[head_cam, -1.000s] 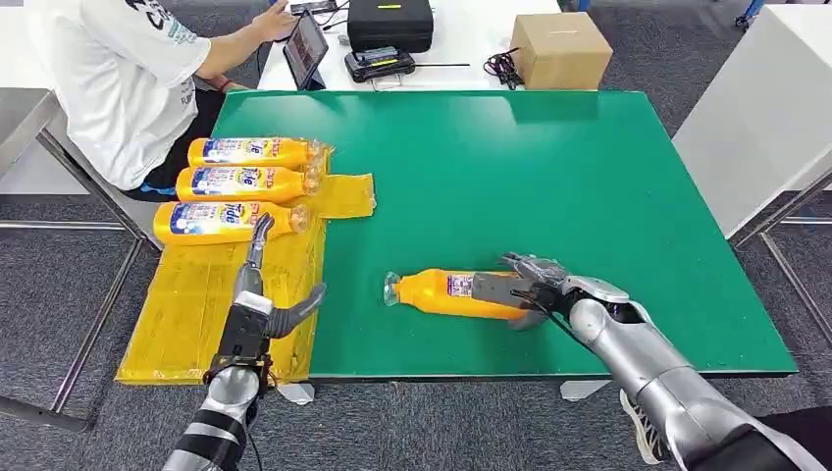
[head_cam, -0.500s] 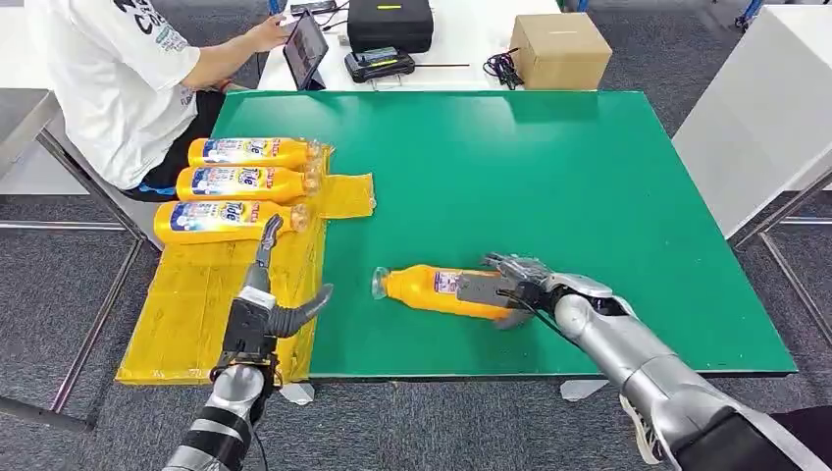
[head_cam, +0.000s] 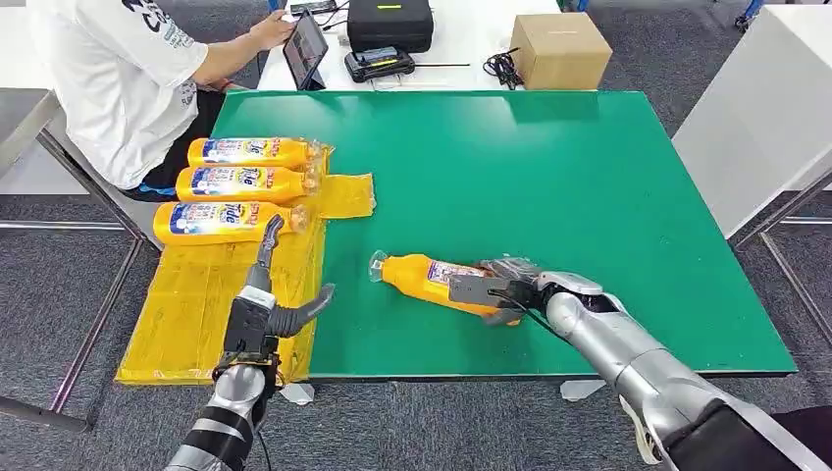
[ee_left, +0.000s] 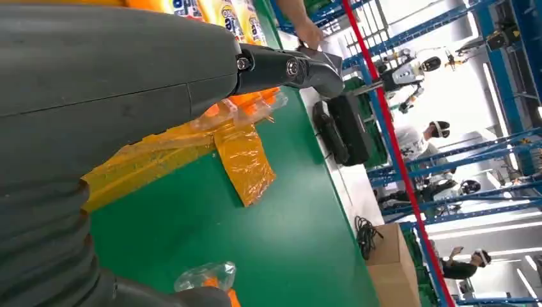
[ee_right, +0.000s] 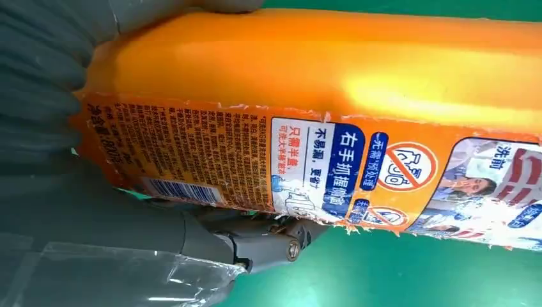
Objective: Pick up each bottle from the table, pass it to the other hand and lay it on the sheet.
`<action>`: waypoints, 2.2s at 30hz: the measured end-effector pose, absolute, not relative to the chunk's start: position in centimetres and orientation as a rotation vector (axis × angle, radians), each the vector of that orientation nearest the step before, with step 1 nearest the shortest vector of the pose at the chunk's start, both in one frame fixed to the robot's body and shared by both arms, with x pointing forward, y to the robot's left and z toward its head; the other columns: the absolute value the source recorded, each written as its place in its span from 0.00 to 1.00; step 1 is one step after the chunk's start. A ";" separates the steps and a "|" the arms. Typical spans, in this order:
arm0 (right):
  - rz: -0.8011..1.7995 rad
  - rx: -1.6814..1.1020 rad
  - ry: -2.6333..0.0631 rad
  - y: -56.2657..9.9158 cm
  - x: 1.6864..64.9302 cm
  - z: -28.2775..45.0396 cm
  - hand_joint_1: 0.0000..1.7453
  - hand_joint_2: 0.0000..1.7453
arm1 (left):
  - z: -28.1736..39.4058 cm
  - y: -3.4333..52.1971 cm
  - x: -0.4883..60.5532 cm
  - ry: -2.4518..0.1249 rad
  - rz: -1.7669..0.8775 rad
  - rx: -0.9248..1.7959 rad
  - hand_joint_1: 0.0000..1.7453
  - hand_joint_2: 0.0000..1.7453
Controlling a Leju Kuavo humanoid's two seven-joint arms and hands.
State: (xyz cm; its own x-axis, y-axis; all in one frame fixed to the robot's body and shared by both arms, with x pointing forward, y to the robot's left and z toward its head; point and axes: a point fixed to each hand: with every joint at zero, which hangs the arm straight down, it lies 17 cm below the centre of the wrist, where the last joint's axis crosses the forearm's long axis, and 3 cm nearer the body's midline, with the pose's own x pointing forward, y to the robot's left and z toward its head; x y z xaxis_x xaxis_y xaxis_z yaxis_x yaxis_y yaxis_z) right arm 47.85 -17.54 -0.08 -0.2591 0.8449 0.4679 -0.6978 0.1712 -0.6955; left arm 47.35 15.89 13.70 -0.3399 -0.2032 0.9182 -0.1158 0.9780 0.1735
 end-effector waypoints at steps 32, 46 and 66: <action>0.168 -0.509 -2.226 -17.8 37.9 24.2 1.00 1.00 | 11.5 17.1 45.5 -1.794 0.083 0.061 0.00 1.00; 0.122 -0.440 -2.183 -18.0 37.4 21.4 1.00 1.00 | 11.7 12.5 44.5 -1.666 0.160 -0.386 0.00 1.00; 0.377 -0.140 -2.037 -4.2 36.6 12.5 1.00 1.00 | 11.7 6.3 41.3 -1.557 0.065 -0.669 0.00 1.00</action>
State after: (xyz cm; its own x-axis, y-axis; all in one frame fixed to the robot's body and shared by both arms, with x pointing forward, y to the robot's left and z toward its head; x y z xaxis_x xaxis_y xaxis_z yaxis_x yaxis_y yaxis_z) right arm 36.64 -4.17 12.50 -0.4772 0.2576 0.8402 -0.0606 0.9442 -0.3238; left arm 41.32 6.29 11.74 0.0507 0.4450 0.8941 0.3692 0.8235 -0.4308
